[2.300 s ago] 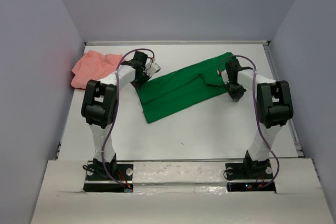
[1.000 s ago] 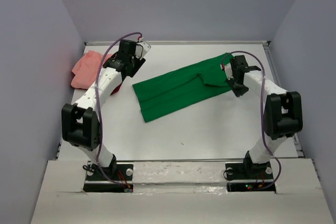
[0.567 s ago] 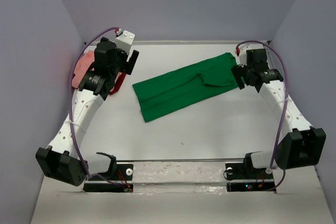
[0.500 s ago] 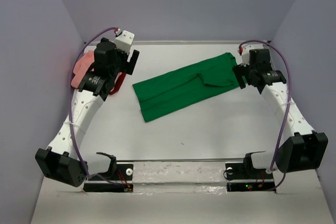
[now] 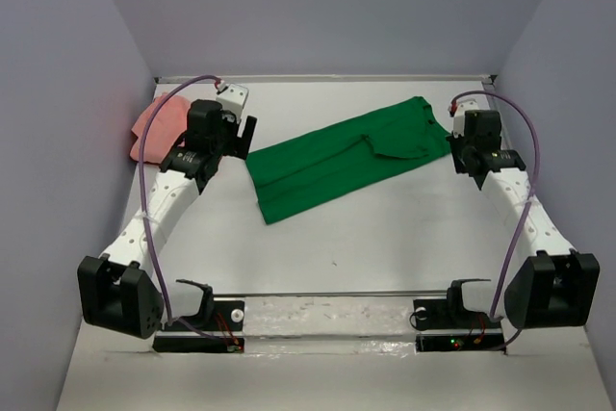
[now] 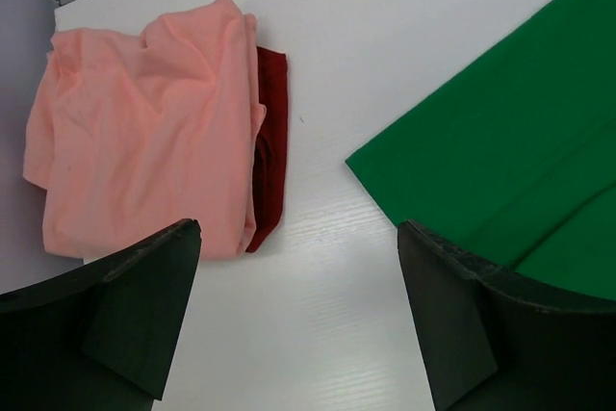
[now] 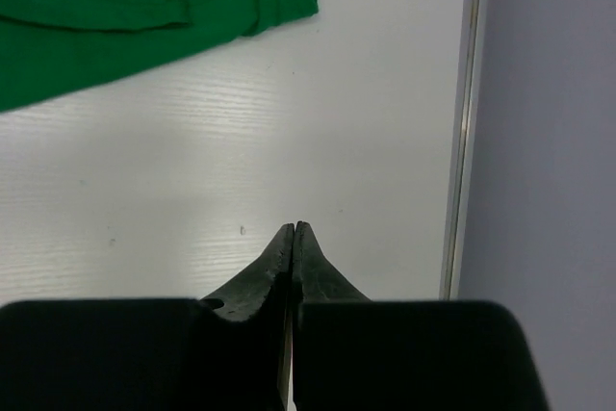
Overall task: Fold and stack the t-shirts
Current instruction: Fold the tshirt
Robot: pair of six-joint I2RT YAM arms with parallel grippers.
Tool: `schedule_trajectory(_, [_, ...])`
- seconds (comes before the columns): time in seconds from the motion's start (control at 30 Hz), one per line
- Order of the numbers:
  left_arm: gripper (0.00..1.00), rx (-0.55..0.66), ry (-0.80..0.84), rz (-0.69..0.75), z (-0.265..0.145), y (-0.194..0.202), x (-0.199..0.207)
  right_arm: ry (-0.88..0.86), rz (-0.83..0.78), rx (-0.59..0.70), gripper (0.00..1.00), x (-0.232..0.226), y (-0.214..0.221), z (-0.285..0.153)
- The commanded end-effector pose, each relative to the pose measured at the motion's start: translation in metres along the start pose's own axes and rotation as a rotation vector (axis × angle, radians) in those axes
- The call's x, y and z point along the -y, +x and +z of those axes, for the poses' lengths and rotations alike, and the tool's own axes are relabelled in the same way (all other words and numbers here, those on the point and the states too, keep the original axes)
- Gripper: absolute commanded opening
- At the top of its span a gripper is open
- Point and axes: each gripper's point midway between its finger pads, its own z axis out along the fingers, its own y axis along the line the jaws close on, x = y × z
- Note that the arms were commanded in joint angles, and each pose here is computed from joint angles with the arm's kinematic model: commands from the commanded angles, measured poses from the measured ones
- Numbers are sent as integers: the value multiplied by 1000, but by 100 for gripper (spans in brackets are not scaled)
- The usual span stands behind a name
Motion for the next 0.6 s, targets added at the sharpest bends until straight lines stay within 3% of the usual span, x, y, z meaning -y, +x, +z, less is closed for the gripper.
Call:
schedule_trajectory(0.0, [94, 174, -105, -37, -13, -47, -25, 85, 72, 85, 0, 21, -40, 7])
schedule_trajectory(0.17, [85, 139, -18, 23, 2, -41, -9, 48, 52, 43, 0, 12, -53, 37])
schedule_trajectory(0.3, [53, 50, 81, 57, 29, -18, 13, 8, 25, -20, 0, 0, -55, 69])
schedule_trajectory(0.33, [35, 48, 111, 63, 33, -17, 18, 4, 27, -6, 0, 1, -65, 71])
schedule_trajectory(0.4, [22, 9, 132, 75, 46, -7, 24, -18, 12, -29, 0, -6, -64, 87])
schedule_trajectory(0.43, [10, 8, 144, 87, 50, -8, 26, -29, 17, -16, 0, -7, -74, 91])
schedule_trajectory(0.5, [0, -17, 181, 98, 62, -2, 34, -52, 8, -67, 0, -15, -67, 108])
schedule_trajectory(0.57, [0, -40, 204, 104, 71, 3, 41, -71, 8, -81, 0, -18, -74, 115])
